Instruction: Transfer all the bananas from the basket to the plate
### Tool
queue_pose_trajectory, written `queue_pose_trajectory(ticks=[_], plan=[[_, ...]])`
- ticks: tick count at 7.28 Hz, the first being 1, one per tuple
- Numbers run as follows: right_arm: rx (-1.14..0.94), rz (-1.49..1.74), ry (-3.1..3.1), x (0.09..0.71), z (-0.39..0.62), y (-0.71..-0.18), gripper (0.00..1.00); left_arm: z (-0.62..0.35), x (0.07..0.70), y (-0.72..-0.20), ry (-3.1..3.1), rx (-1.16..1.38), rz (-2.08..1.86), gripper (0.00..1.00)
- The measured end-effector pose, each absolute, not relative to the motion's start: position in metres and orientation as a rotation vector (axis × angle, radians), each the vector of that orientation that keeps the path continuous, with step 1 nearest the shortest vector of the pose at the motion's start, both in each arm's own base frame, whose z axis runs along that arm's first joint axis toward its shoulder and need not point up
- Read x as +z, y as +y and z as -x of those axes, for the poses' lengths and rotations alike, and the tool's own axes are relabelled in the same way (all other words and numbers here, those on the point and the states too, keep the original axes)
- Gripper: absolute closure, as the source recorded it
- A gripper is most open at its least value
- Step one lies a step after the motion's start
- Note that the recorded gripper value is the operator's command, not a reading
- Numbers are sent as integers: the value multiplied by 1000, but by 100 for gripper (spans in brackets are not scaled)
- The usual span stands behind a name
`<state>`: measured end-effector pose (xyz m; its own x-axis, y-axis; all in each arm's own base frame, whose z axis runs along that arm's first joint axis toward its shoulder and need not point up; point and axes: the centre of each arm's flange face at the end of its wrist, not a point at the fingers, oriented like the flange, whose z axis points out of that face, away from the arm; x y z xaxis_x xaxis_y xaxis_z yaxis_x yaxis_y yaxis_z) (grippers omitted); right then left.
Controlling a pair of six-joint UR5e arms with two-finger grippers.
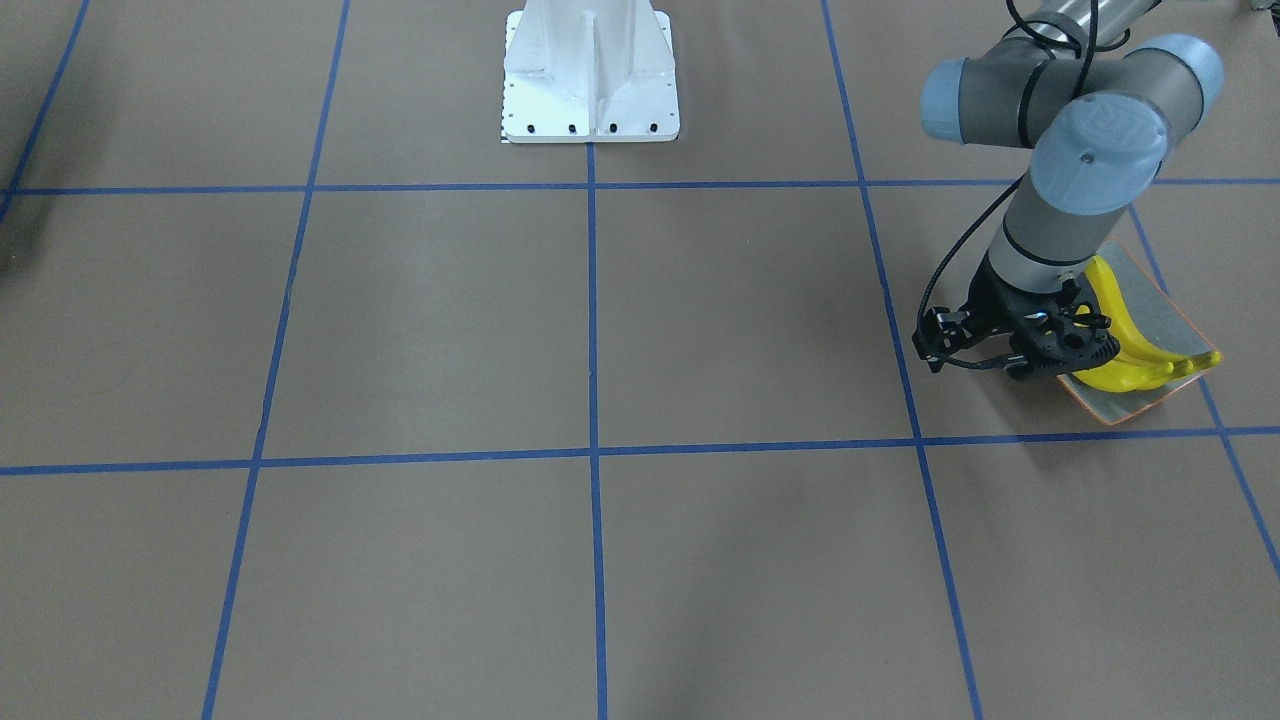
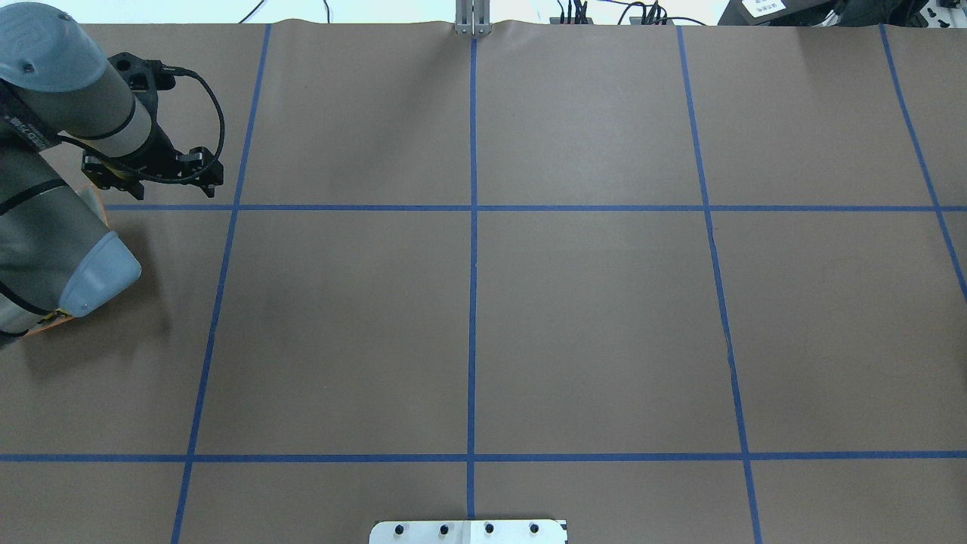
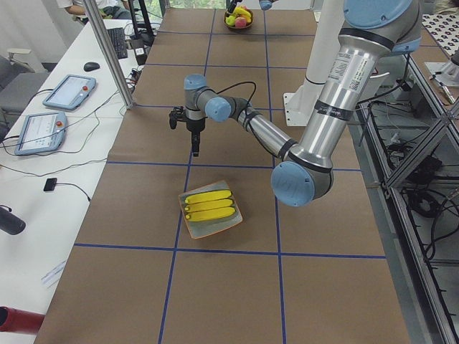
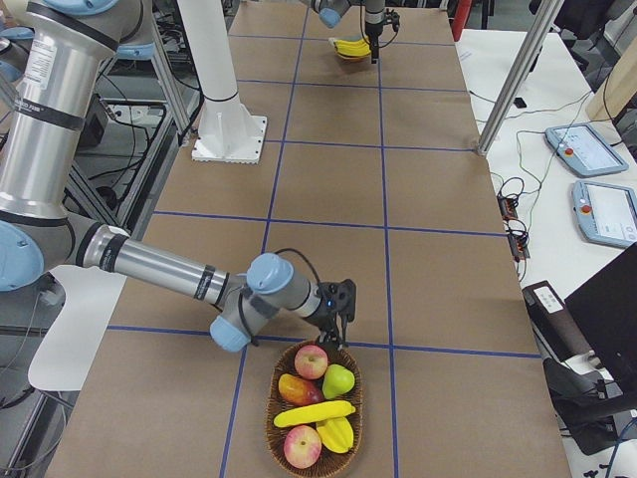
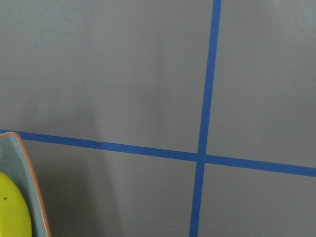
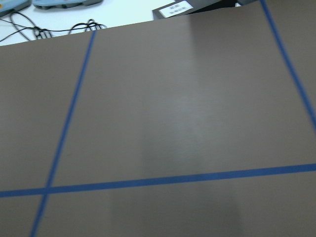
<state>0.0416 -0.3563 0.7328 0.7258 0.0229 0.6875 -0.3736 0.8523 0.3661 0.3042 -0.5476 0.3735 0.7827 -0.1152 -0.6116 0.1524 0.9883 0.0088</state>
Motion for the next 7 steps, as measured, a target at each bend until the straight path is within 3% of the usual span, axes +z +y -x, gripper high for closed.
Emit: queue_pose_trajectory(ticks=[5,6,7], plan=[[103,-448,-658,827,-76,-332,0,-307,376,-547,653,-164,-47,0],[95,-440,-653,834,-76,-333,17,-308,378,-547,651,-165,-44,0],[92,-434,-650,839,-76,-334,88,-308,379,-547,650,-166,-43,0]])
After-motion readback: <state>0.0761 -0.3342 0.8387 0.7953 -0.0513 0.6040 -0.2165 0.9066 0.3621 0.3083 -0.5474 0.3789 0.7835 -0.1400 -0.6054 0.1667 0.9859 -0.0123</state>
